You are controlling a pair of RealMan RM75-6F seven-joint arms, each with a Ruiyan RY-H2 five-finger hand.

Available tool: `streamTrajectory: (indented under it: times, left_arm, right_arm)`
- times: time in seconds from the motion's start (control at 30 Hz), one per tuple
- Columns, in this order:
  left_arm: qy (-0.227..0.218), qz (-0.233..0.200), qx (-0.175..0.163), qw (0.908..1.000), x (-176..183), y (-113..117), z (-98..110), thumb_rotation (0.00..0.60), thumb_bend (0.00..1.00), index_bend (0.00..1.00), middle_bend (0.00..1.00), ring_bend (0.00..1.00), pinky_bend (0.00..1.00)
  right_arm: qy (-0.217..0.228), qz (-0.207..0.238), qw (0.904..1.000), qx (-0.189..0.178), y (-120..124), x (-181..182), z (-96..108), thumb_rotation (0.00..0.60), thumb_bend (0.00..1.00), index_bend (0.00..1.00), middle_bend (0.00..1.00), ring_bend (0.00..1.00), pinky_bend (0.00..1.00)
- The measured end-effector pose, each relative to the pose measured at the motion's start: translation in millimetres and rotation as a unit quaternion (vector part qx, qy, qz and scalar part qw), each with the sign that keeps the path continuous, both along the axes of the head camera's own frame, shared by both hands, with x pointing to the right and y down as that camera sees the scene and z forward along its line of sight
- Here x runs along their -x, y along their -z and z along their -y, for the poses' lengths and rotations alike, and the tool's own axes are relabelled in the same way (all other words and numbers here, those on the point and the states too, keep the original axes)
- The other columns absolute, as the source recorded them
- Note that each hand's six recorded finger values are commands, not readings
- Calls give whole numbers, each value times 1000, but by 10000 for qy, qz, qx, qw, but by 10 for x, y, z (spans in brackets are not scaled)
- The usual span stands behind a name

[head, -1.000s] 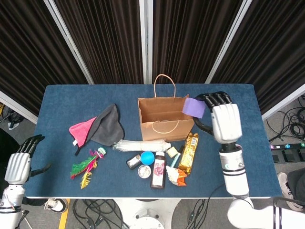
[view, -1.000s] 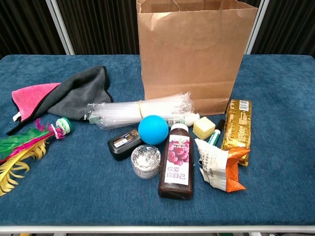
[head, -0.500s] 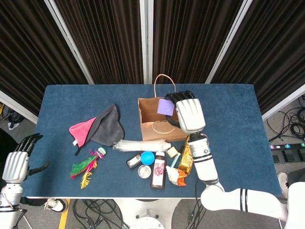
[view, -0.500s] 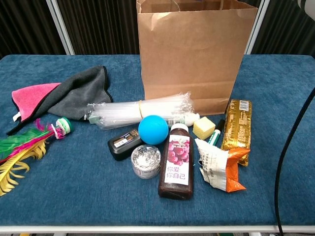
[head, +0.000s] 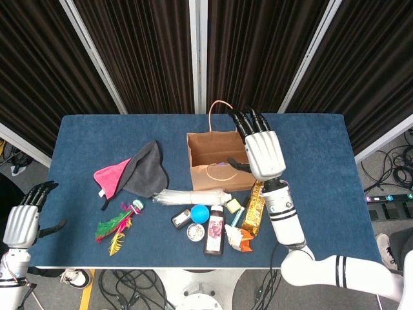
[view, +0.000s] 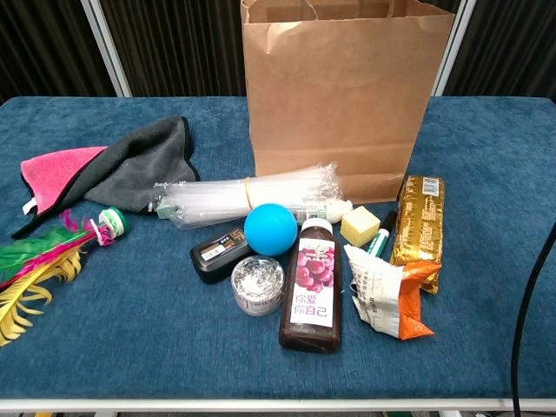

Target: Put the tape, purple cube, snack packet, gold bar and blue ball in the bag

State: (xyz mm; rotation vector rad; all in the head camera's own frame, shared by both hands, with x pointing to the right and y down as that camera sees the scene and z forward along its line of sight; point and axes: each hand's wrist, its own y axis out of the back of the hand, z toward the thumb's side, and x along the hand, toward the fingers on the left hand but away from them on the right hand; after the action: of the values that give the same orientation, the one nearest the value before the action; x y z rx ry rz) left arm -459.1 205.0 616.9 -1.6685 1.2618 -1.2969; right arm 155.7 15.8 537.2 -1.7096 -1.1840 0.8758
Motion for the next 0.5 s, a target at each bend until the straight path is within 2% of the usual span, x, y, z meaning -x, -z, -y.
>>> streamTrajectory:
  times: [0.2, 0.33, 0.4, 0.5]
  left_arm:
    - [-9, 0, 43, 10000, -15, -19, -12, 600, 218, 223, 256, 167, 252]
    - [-39, -8, 38, 10000, -45, -23, -10, 600, 219, 223, 256, 167, 252]
    - [-76, -12, 25, 10000, -70, -17, -7, 600, 220, 223, 256, 167, 252]
    - [-165, 12, 19, 9999, -103, -12, -7, 600, 218, 223, 256, 167, 252]
  right_arm:
    - [-204, -17, 9989, -431, 294, -234, 63, 600, 0, 97, 152, 18, 148]
    - [-357, -237, 9973, -591, 469, -518, 84, 600, 0, 96, 173, 34, 148]
    - [-398, -370, 9966, -625, 528, -673, 66, 600, 0, 136, 212, 67, 157]
    - [-463, -481, 9961, -583, 579, -943, 2, 600, 0, 266, 272, 118, 200]
